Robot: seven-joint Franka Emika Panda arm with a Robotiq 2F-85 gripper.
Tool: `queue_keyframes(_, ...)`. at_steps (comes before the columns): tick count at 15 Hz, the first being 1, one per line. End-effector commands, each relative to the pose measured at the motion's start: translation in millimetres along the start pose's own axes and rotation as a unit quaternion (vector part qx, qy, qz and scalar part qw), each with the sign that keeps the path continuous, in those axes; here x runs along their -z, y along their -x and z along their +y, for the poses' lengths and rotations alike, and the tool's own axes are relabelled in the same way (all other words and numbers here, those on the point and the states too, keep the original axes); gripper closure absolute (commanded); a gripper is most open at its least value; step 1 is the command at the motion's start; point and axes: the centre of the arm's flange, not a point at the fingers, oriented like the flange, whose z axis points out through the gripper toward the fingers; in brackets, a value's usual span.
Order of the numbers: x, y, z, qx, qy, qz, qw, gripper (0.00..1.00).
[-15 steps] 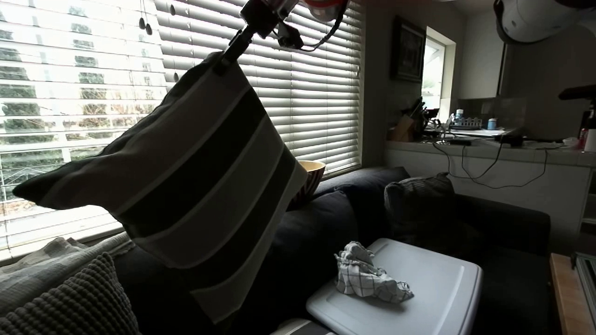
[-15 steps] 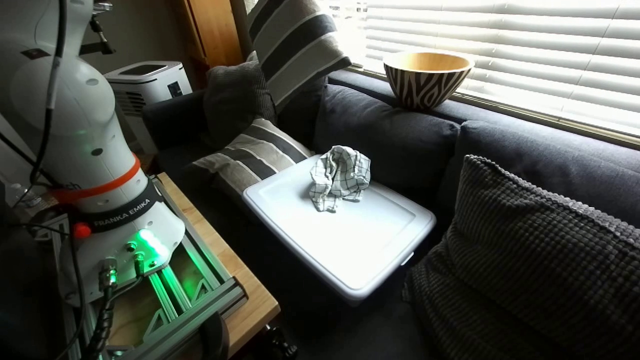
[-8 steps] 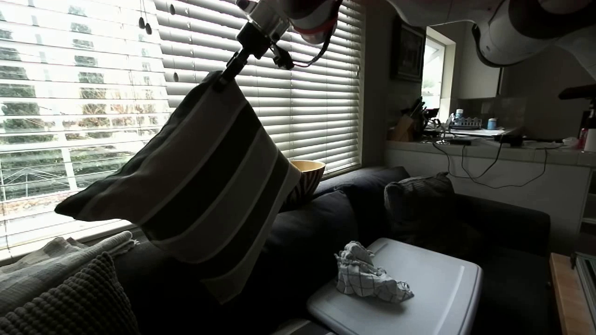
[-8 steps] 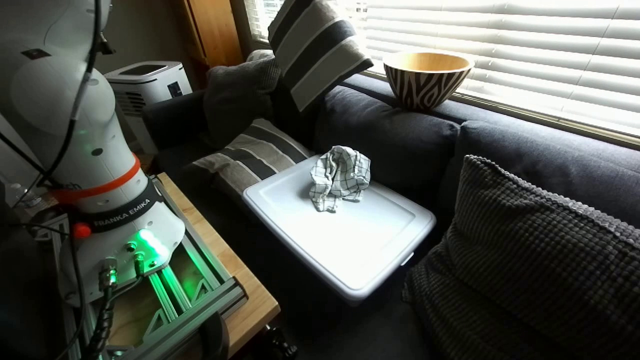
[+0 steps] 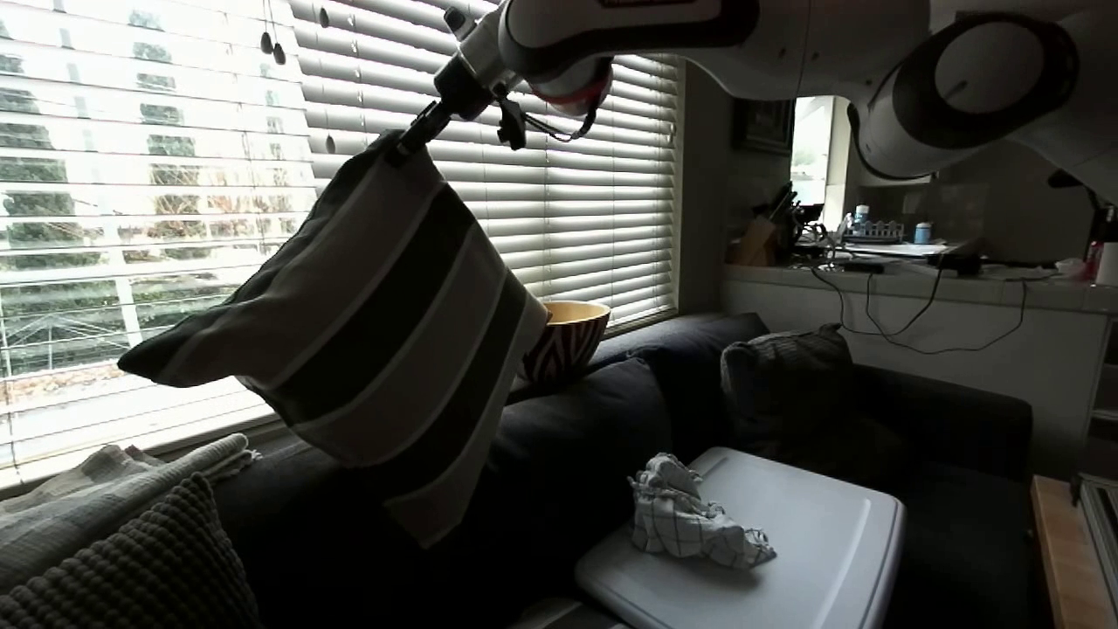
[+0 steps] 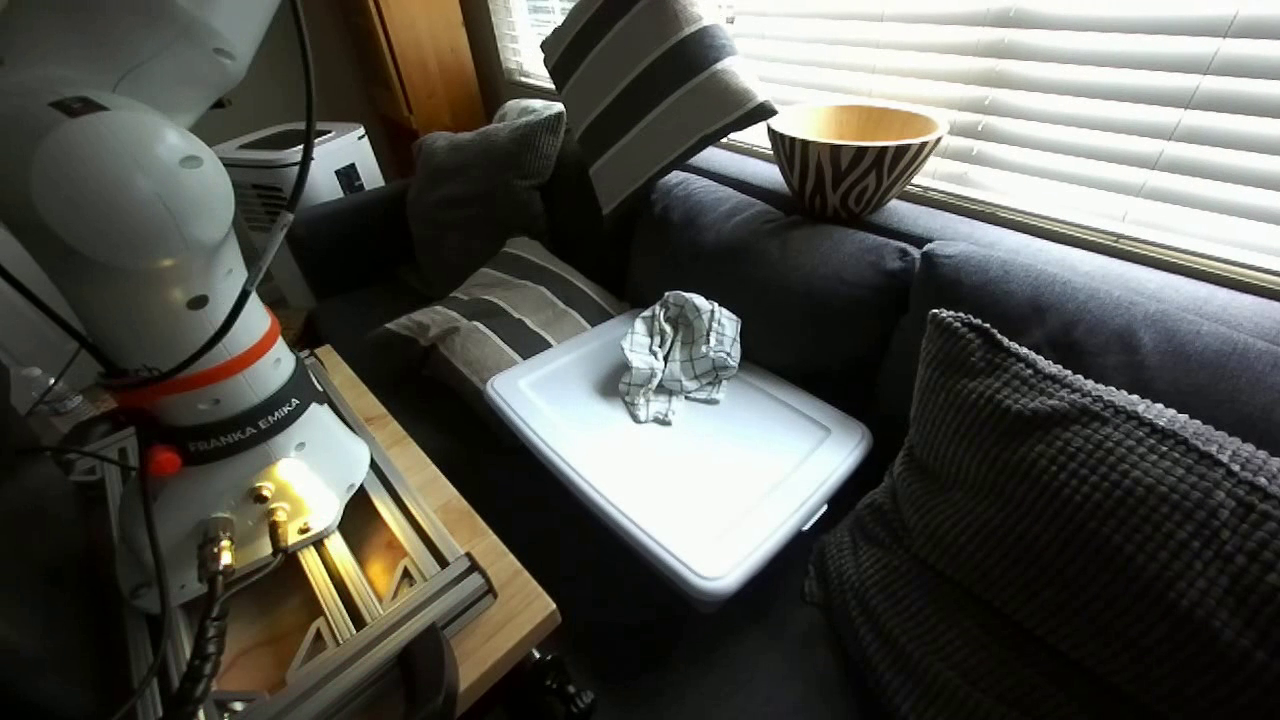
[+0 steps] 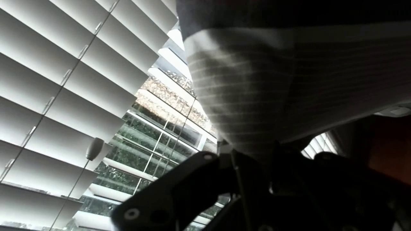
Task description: Pick up the top striped pillow and place it on top of the gray couch pillow on the far left
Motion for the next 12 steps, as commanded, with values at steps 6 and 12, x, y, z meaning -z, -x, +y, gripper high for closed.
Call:
queue_keyframes(6,-50.0,-26.9,30.8,-0.039,0.135,0.074,0.9873,0.83)
queue_keyframes(12,-41.2,-30.8,31.0,-0.023,0.23,0.132,0.9639,0.34)
